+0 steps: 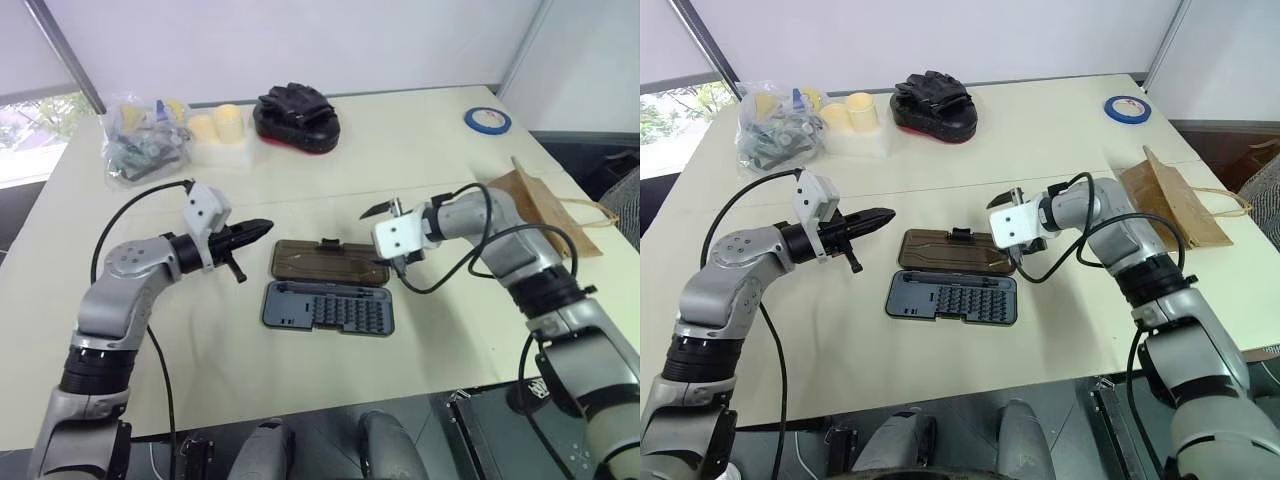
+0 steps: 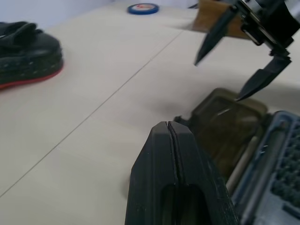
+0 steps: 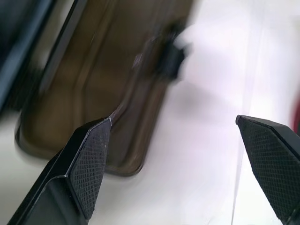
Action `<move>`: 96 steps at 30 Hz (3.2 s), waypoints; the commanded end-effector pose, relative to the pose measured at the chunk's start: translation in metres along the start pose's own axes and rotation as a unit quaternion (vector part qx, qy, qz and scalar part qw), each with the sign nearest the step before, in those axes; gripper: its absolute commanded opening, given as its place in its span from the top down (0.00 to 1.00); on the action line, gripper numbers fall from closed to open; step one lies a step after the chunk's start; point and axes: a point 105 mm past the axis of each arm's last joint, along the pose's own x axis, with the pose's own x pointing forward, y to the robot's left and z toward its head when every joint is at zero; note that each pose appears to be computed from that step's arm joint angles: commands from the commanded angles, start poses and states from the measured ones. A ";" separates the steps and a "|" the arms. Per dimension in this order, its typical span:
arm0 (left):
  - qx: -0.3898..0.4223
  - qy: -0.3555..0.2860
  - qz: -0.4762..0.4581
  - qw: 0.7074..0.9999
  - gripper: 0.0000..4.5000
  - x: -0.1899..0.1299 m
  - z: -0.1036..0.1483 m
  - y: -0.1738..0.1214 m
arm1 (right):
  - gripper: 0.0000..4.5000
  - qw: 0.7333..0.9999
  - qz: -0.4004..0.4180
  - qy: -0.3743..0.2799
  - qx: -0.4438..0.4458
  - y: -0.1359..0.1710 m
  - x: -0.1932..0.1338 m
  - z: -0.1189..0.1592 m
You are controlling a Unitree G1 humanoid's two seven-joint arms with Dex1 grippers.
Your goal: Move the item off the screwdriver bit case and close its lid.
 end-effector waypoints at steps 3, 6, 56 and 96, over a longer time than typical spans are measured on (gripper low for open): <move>0.003 0.000 -0.042 0.999 1.00 -0.005 0.011 -0.009 | 0.02 0.989 -0.101 -0.037 0.099 -0.012 -0.014 0.023; -0.020 0.022 -0.089 0.996 1.00 -0.008 0.006 -0.023 | 0.02 0.978 -0.131 -0.042 0.154 -0.010 -0.014 0.025; -0.028 0.143 -0.183 0.972 1.00 -0.008 -0.095 -0.053 | 0.20 0.932 -0.024 0.069 0.355 0.010 0.042 -0.054; -0.016 0.121 -0.150 0.981 1.00 0.000 -0.090 -0.047 | 0.46 0.936 0.092 0.105 0.325 0.032 0.054 -0.063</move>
